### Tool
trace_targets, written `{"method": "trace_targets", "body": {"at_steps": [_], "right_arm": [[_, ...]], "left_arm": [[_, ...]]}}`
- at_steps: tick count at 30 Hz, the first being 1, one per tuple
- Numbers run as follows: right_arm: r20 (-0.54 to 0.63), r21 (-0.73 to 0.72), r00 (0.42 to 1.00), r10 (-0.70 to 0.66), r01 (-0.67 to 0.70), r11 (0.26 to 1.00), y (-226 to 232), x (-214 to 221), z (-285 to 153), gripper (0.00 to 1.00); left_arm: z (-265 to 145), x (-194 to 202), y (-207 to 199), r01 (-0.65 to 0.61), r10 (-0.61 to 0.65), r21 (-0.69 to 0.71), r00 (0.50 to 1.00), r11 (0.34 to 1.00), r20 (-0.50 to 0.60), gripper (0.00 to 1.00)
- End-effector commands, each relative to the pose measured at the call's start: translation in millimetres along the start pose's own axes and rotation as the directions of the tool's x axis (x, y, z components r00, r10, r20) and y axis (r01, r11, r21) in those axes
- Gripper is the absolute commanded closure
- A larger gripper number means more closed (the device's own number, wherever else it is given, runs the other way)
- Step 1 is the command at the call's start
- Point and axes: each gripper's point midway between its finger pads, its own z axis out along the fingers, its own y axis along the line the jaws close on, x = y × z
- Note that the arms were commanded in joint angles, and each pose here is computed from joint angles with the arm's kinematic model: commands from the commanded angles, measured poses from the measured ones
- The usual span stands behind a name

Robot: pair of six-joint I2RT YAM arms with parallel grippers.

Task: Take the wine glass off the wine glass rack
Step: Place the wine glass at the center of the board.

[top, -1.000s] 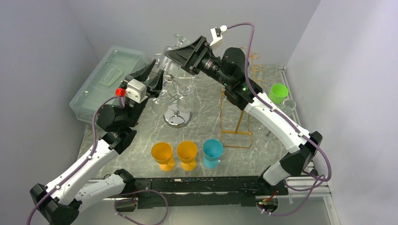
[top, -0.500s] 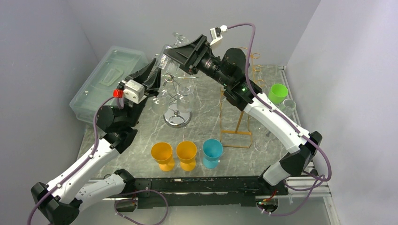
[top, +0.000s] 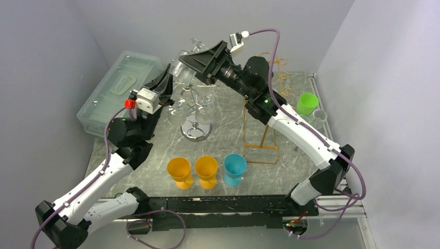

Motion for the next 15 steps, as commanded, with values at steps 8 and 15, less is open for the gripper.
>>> {"method": "trace_targets", "body": {"at_steps": [8, 15], "right_arm": [[0.041, -0.144, 0.997, -0.06, 0.065, 0.987, 40.9, -2.8, -5.4, 0.73], [0.078, -0.104, 0.991, -0.113, 0.121, 0.987, 33.1, -6.9, -11.9, 0.36]], "left_arm": [[0.1, -20.1, 28.1, 0.115, -0.117, -0.146, 0.993, 0.982, -0.004, 1.0], [-6.4, -32.1, 38.1, 0.187, -0.201, -0.191, 0.978, 0.964, -0.058, 1.0]]}}
